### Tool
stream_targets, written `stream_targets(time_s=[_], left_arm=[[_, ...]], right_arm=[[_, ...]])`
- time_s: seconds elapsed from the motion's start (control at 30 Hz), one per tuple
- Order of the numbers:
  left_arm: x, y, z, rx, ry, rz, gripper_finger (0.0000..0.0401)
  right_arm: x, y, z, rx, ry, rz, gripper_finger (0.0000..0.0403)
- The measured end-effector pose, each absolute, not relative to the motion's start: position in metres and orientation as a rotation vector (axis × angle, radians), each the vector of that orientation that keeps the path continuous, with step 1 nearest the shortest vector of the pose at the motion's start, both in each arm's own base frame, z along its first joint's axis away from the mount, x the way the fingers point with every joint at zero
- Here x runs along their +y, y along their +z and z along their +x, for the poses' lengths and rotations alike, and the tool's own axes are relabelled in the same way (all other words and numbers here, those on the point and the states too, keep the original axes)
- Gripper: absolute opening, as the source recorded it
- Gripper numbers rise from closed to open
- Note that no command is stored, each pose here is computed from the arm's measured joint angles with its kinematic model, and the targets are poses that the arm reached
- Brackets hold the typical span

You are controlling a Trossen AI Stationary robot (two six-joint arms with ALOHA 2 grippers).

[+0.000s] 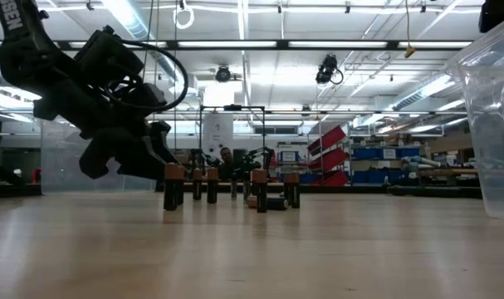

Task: Sort batteries
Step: Put the black and silver battery into the bottom transparent bin

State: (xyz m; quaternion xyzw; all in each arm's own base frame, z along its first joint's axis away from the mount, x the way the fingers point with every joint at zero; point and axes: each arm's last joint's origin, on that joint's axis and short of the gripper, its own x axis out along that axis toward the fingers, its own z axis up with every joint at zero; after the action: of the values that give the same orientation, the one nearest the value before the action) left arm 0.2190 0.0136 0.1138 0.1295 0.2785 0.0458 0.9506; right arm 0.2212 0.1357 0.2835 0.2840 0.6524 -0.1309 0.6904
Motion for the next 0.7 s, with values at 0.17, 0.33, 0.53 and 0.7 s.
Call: stream_targets(time_s=[0.17,0.33,0.53,0.7], left_arm=[[0.0138,0.1085,0.2207,0.578,0.098,0.265,0.0163],[0.0140,0.1047,0.2210,0.594,0.101,0.266,0.0163],[0.0140,0.1042,0.2211,0.595,0.103,0.267,0.0163],[0.0144,0.1055,0.2219,0.580,0.115,0.270,0.0163]], right_arm=[[0.1341,0.2835,0.2221,1.457,-0.298,0.640,0.0087],[0.1329,0.2835,0.2229,1.451,-0.301,0.635,0.0087],[0.1327,0.2835,0.2229,1.452,-0.295,0.628,0.0087],[0.1327,0.2835,0.2229,1.452,-0.294,0.626,0.0087]])
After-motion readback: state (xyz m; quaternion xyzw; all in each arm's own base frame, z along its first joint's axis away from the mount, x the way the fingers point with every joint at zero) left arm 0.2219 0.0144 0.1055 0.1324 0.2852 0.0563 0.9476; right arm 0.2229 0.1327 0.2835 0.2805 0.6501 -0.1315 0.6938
